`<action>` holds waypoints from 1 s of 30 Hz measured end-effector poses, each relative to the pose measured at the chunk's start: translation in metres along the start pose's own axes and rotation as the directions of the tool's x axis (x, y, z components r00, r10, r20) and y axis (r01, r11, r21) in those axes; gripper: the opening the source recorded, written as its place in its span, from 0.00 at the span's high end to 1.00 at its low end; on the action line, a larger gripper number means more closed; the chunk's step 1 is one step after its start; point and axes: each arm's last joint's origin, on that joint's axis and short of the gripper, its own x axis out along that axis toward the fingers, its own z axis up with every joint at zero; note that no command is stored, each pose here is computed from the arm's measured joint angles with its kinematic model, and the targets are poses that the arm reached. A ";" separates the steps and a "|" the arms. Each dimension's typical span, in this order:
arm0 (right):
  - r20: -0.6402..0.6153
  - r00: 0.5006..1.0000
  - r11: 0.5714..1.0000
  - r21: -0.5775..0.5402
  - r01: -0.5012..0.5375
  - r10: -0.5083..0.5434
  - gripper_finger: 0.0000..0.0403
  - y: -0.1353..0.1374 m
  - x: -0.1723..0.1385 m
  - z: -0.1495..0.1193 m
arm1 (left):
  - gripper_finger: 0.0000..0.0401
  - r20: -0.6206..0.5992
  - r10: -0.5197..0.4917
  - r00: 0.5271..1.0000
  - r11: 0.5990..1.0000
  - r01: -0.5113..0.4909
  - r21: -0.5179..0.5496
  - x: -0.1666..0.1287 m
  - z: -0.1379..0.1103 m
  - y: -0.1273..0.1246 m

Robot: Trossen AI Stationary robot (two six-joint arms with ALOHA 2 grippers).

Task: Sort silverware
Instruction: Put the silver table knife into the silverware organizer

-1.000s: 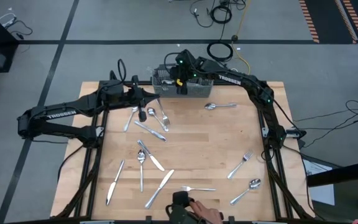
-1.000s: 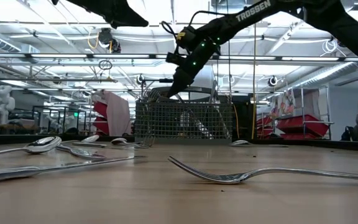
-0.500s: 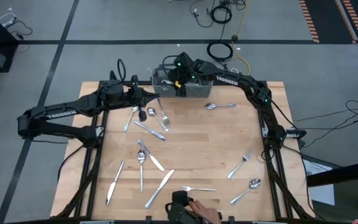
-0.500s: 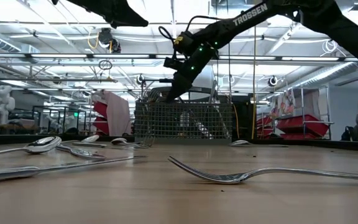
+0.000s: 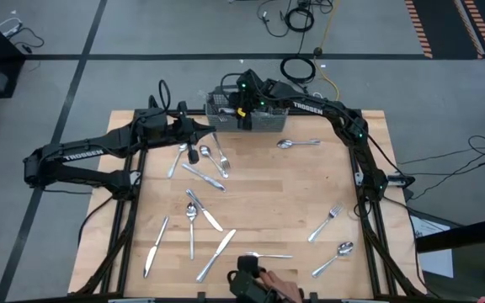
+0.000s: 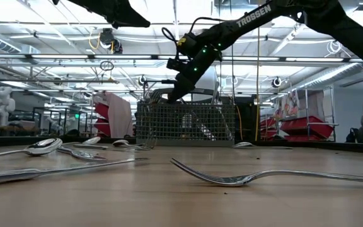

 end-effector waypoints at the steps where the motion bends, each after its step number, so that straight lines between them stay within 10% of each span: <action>1: -0.003 1.000 1.000 0.001 -0.002 0.002 0.61 0.000 0.000 0.000 | 0.98 0.000 0.000 1.000 1.000 0.000 0.000 0.000 0.000 0.000; 30: 0.032 0.999 0.998 -0.057 0.030 -0.028 0.63 -0.004 -0.001 0.002 | 0.98 -0.006 0.017 1.000 1.000 -0.017 -0.001 0.000 -0.001 0.002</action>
